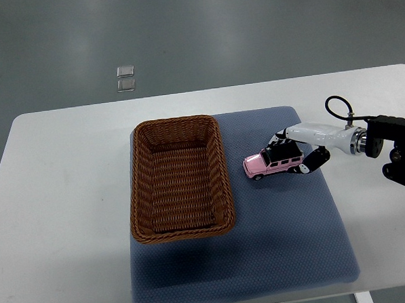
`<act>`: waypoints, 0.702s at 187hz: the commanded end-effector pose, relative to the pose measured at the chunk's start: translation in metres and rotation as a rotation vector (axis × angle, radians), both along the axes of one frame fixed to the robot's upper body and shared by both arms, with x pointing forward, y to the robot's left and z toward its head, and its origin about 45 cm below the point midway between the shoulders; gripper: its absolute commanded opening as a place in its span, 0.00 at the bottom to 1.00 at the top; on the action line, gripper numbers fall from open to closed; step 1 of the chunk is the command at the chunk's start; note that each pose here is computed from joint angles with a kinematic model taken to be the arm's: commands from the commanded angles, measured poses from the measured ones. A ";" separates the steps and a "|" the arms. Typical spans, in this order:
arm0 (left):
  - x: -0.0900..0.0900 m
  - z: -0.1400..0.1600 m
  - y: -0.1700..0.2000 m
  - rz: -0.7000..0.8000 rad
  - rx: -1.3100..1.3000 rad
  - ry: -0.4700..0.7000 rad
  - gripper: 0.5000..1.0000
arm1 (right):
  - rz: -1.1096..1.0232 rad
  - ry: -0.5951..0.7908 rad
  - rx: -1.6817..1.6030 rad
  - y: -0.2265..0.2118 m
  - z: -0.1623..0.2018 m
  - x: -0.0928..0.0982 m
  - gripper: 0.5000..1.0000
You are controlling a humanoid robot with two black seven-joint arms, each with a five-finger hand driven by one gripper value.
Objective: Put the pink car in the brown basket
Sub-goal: 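Lower the right hand over the pink car and close fingers around it, then lift the pink car with the right hand and carry it over the basket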
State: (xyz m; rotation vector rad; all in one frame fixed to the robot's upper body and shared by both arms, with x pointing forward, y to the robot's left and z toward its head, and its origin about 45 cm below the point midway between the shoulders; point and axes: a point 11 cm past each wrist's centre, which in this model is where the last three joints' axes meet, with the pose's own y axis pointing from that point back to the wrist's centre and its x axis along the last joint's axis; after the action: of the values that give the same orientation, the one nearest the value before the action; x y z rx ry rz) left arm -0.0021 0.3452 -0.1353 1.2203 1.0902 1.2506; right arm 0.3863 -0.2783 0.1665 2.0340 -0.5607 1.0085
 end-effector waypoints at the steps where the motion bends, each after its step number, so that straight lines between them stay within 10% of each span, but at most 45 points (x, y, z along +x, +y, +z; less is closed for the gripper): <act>1: 0.000 0.000 0.000 -0.001 0.000 0.000 1.00 | -0.007 -0.016 0.000 -0.002 0.002 0.002 0.00; 131: 0.000 0.000 0.001 0.004 0.001 -0.001 1.00 | 0.061 -0.339 0.160 0.063 0.115 0.061 0.00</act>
State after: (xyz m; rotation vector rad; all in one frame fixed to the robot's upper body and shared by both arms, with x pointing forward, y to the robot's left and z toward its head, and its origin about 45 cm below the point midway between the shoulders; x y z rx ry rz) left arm -0.0020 0.3457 -0.1352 1.2197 1.0911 1.2536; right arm 0.4429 -0.2453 0.2691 1.9962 -0.8034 1.3467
